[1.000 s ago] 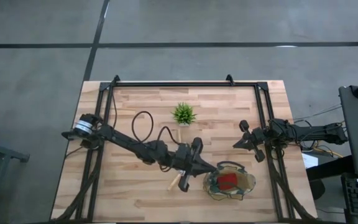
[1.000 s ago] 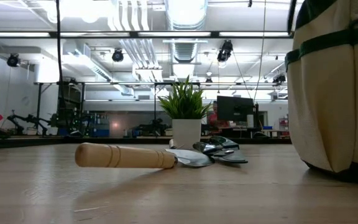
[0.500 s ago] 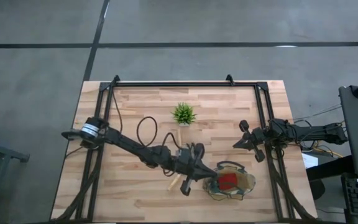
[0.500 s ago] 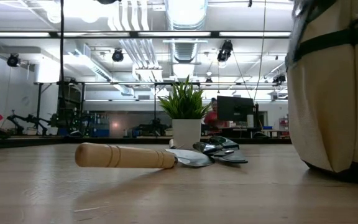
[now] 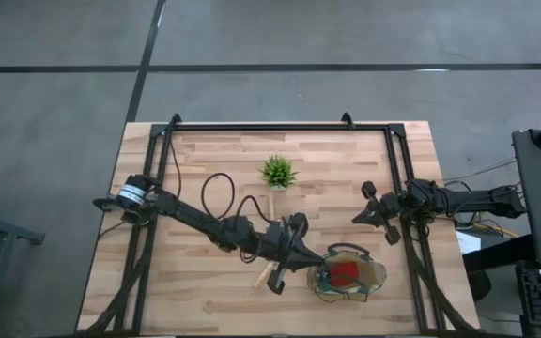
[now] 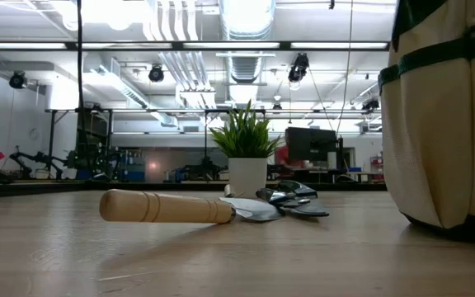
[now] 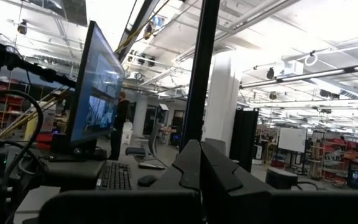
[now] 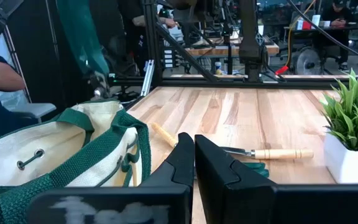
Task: Pick & Place Garden tools in Gardening bag
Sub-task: Put the green shear scissors into the green gardening bag
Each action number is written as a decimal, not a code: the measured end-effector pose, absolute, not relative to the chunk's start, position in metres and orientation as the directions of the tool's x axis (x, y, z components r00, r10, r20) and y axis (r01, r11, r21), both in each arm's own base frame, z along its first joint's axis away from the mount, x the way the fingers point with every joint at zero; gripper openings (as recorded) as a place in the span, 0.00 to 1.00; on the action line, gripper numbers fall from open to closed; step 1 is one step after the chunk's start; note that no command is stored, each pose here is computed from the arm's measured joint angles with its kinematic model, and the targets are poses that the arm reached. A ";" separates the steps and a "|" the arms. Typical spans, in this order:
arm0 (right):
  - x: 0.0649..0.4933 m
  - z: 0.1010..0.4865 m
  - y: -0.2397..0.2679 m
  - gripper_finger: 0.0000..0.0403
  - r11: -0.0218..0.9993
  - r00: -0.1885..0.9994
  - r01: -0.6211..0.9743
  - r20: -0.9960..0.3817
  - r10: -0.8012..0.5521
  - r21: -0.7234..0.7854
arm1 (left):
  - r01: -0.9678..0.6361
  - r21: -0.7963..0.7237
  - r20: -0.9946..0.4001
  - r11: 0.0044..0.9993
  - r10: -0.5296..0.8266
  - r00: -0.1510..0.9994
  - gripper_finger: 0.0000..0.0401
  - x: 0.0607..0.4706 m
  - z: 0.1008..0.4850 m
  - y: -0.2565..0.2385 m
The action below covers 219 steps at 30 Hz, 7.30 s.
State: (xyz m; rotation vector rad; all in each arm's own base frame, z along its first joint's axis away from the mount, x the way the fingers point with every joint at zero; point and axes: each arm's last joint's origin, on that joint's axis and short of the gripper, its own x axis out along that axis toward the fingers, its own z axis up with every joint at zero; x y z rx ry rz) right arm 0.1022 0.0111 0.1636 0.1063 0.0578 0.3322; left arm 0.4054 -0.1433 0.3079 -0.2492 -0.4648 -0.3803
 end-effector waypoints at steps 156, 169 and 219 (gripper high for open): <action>0.103 0.163 0.011 0.02 0.940 0.943 -0.321 -0.047 0.328 0.116 | 0.246 0.019 -0.171 0.969 -0.239 0.956 0.01 0.365 0.317 -0.134; 0.103 0.163 0.011 0.02 0.940 0.943 -0.321 -0.047 0.328 0.116 | 0.252 0.031 -0.044 0.967 -0.251 0.967 0.01 0.380 0.311 -0.139; 0.103 0.163 0.011 0.02 0.940 0.943 -0.321 -0.048 0.328 0.116 | 0.283 0.084 0.078 0.955 -0.289 0.954 0.01 0.382 0.262 -0.155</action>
